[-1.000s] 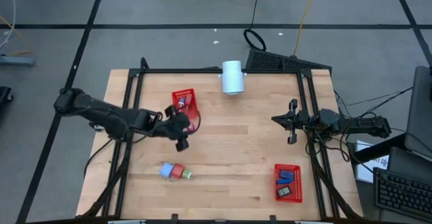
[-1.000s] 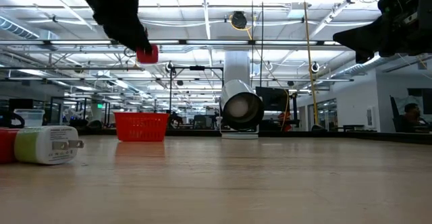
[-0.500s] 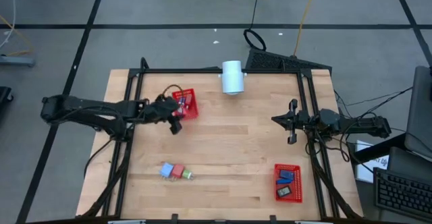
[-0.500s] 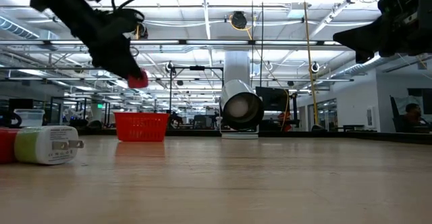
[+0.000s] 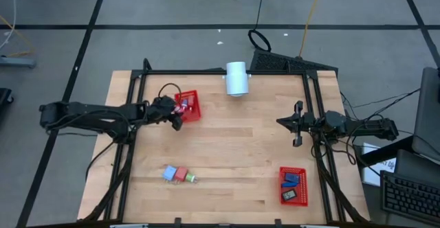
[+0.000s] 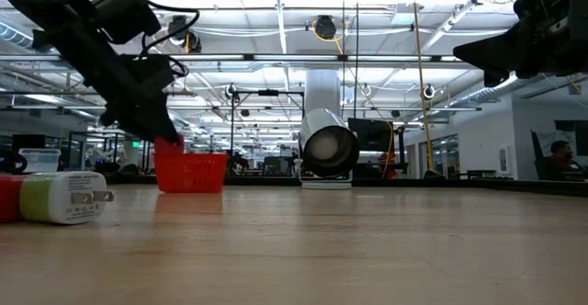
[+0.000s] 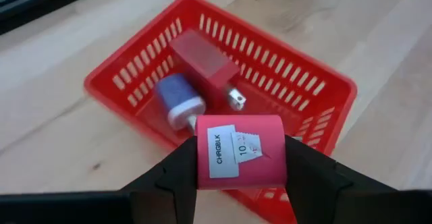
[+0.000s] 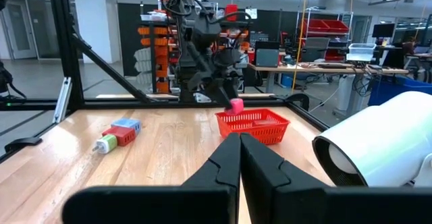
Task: Pick & Place Office items
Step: Put the pink charger adapter into the top red bin, then put the green charger adapter into the top red bin
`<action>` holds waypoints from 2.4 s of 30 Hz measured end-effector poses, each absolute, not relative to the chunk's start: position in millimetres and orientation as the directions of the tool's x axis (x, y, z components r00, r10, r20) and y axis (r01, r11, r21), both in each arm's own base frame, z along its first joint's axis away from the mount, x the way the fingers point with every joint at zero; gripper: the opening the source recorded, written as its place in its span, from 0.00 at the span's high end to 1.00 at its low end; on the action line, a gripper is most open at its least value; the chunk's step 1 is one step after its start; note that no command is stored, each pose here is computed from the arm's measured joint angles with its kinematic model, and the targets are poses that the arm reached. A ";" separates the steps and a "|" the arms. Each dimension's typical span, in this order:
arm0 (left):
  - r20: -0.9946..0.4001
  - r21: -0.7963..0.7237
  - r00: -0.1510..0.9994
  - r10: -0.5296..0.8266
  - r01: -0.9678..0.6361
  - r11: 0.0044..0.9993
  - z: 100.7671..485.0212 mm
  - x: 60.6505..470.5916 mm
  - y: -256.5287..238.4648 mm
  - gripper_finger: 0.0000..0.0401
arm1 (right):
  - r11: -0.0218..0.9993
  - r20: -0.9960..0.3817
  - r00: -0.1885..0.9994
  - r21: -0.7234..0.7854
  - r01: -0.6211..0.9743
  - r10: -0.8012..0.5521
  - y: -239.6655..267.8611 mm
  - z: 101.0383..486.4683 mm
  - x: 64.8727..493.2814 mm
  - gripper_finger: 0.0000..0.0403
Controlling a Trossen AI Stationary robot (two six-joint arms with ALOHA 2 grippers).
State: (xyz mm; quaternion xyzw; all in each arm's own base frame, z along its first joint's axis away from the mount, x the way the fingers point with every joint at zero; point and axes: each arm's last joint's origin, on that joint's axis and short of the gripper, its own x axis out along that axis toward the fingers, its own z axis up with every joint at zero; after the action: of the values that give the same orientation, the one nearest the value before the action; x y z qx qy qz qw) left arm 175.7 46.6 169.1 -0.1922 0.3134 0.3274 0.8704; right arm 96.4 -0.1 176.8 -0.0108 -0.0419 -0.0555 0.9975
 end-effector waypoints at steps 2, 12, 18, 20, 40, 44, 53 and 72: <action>-0.668 -0.133 0.592 0.451 -0.690 0.711 167.8 178.3 47.4 0.56 | 0.994 0.085 0.990 -0.017 0.111 -0.109 -0.1 176.8 96.4 1.00; -0.678 -0.102 0.583 0.447 -0.677 0.729 157.5 188.2 51.7 0.55 | 0.994 0.085 0.990 -0.017 0.111 -0.109 -0.1 176.8 96.4 1.00; -0.697 -0.098 0.552 0.457 -0.705 0.702 151.6 189.2 57.1 0.55 | 0.994 0.085 0.990 -0.017 0.112 -0.110 -0.1 176.8 96.4 1.00; -0.706 -0.099 0.542 0.456 -0.713 0.695 149.3 189.6 57.5 0.52 | 0.994 0.084 0.990 -0.017 0.112 -0.110 -0.1 176.8 96.4 1.00; -0.701 -0.134 0.564 0.436 -0.705 0.696 149.0 192.2 57.2 0.67 | 0.994 0.084 0.990 -0.017 0.112 -0.110 -0.1 176.8 96.4 1.00; -0.698 -0.149 0.586 0.412 -0.681 0.717 151.5 191.9 56.1 0.67 | 0.994 0.084 0.990 -0.017 0.111 -0.110 -0.1 176.8 96.4 1.00; -0.656 -0.178 0.625 0.422 -0.672 0.719 162.2 188.7 55.4 0.67 | 0.994 0.084 0.990 -0.017 0.111 -0.110 -0.1 176.8 96.4 1.00; -0.458 -0.489 0.863 0.214 -0.446 0.750 206.7 170.2 42.8 0.67 | 0.994 0.084 0.990 -0.017 0.111 -0.109 -0.1 176.8 96.4 1.00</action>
State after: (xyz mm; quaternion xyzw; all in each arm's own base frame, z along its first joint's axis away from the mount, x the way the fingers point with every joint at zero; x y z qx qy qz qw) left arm 170.2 42.8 206.7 -0.3046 0.1900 0.1802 0.9158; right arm 96.4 -0.1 176.8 -0.0108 -0.0417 -0.0553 0.9975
